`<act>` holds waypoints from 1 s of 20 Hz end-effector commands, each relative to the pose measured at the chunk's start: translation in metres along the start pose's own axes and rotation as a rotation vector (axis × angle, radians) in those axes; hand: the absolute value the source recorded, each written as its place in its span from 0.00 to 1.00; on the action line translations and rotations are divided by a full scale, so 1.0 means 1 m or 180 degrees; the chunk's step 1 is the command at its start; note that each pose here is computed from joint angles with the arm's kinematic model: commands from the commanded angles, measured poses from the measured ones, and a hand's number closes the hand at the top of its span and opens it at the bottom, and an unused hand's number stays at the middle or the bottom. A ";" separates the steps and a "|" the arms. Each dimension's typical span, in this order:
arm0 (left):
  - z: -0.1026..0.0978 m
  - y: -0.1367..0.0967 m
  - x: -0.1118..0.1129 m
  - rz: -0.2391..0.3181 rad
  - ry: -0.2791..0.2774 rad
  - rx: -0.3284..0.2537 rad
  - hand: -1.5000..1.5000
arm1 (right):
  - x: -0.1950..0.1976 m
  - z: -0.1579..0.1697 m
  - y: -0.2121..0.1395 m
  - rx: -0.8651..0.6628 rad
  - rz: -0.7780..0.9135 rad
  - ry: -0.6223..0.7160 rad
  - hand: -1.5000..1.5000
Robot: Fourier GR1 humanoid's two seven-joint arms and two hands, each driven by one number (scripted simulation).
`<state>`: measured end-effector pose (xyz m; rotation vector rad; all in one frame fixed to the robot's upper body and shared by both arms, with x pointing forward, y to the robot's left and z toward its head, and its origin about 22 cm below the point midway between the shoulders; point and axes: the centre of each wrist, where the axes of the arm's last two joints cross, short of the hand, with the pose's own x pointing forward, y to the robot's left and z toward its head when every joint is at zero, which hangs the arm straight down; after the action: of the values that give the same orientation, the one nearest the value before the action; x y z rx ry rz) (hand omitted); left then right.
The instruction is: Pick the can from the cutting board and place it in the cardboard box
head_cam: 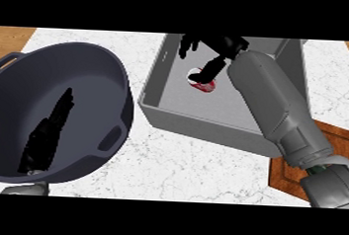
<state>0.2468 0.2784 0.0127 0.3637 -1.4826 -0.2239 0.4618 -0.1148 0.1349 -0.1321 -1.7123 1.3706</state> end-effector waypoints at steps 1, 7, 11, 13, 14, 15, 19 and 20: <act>-0.009 -0.001 0.009 -0.0027 -0.0005 0.0001 0.50 | -0.002 -0.008 0.027 0.0068 -0.0107 0.0024 0.00; -0.005 -0.001 -0.004 0.0001 0.0008 -0.0051 0.50 | 0.000 -0.009 0.018 -0.0501 -0.0929 -0.0121 0.00; 0.011 -0.003 -0.009 0.0022 0.0101 -0.0022 0.50 | -0.022 0.008 0.011 -0.1056 -0.1517 -0.0061 0.00; 0.009 -0.003 -0.001 -0.0012 0.0008 0.0000 0.50 | -0.024 0.018 -0.025 -0.1149 -0.1726 -0.0102 0.00; 0.001 0.003 -0.005 -0.0001 0.0011 -0.0055 0.50 | -0.021 0.014 -0.026 -0.1230 -0.1888 -0.0114 0.00; -0.006 -0.014 0.008 0.0039 -0.0031 -0.0022 0.50 | -0.035 0.027 -0.026 -0.1266 -0.2023 -0.0139 0.00; -0.004 -0.011 0.010 -0.0019 -0.0053 -0.0048 0.50 | -0.052 0.057 -0.065 -0.1678 -0.2174 0.0044 0.00; -0.005 -0.006 0.003 -0.0012 -0.0065 -0.0051 0.50 | -0.060 0.076 -0.085 -0.1719 -0.2218 0.0008 0.00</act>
<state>0.2513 0.2717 0.0157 0.3464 -1.4976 -0.2333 0.4791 -0.1887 0.1525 0.1546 -1.8293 0.5203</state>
